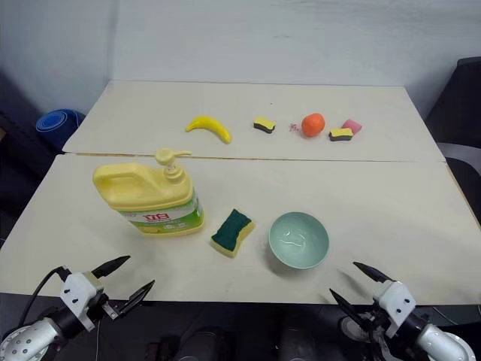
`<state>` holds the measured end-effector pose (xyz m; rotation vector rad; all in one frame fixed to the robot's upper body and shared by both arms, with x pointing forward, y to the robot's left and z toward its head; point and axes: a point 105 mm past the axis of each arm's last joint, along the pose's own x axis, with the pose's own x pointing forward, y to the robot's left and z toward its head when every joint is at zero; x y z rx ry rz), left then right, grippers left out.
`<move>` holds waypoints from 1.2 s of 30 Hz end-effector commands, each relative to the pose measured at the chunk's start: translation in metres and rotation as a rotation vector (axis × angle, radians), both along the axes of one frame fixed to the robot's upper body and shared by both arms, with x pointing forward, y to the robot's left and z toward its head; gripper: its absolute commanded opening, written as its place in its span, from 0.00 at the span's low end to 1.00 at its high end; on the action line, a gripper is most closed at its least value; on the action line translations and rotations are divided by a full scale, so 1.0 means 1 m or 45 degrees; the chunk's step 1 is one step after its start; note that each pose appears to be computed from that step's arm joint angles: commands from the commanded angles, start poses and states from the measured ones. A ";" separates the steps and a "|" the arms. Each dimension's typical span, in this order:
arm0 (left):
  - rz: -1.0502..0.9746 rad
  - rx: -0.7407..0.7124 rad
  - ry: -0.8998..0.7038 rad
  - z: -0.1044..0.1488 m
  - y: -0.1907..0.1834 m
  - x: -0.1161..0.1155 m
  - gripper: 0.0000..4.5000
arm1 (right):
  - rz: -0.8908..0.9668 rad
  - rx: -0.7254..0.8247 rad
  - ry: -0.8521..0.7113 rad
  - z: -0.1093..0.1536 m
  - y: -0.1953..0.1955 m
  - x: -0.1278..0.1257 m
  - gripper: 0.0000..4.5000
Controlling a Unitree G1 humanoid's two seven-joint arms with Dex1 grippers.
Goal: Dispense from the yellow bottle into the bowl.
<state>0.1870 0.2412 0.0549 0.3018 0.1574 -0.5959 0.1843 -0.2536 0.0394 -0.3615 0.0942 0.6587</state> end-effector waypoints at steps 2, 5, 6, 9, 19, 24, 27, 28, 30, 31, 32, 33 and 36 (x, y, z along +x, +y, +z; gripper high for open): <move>-0.170 -0.144 0.081 0.019 -0.019 -0.010 0.99 | 0.148 0.041 -0.095 0.030 0.019 0.004 1.00; -0.345 -0.171 0.100 0.036 -0.031 -0.013 0.99 | 0.337 0.073 -0.049 0.047 0.052 0.006 1.00; -0.415 -0.192 0.101 0.042 -0.035 -0.015 0.99 | 0.381 0.048 -0.023 0.048 0.060 0.007 1.00; -0.516 -0.223 0.103 0.054 -0.044 -0.012 0.99 | 0.379 -0.016 0.064 0.045 0.079 0.020 1.00; -0.594 -0.155 0.028 0.070 -0.055 0.000 0.99 | 0.310 -0.166 0.204 0.009 0.126 0.060 1.00; -0.521 -0.211 -0.002 0.081 -0.047 0.004 1.00 | 0.331 -0.202 0.166 0.008 0.131 0.065 0.71; -0.488 -0.210 -0.023 0.084 -0.044 0.006 1.00 | 0.332 -0.218 0.138 0.011 0.131 0.068 0.46; -0.487 -0.204 -0.022 0.083 -0.044 0.005 1.00 | 0.332 -0.227 0.127 0.011 0.130 0.069 0.39; -0.489 -0.198 -0.017 0.081 -0.046 0.003 1.00 | 0.332 -0.250 0.098 0.015 0.129 0.071 0.23; -0.493 -0.194 -0.015 0.080 -0.046 0.002 1.00 | 0.337 -0.260 0.075 0.018 0.129 0.073 0.15; -0.494 -0.193 -0.015 0.080 -0.047 0.001 1.00 | 0.343 -0.265 0.045 0.023 0.128 0.074 0.08; -0.495 -0.194 -0.013 0.080 -0.048 0.001 1.00 | 0.352 -0.264 0.021 0.028 0.128 0.076 0.08; -0.501 -0.205 0.013 0.076 -0.050 -0.002 1.00 | 0.300 -0.213 0.013 0.044 0.117 0.082 0.18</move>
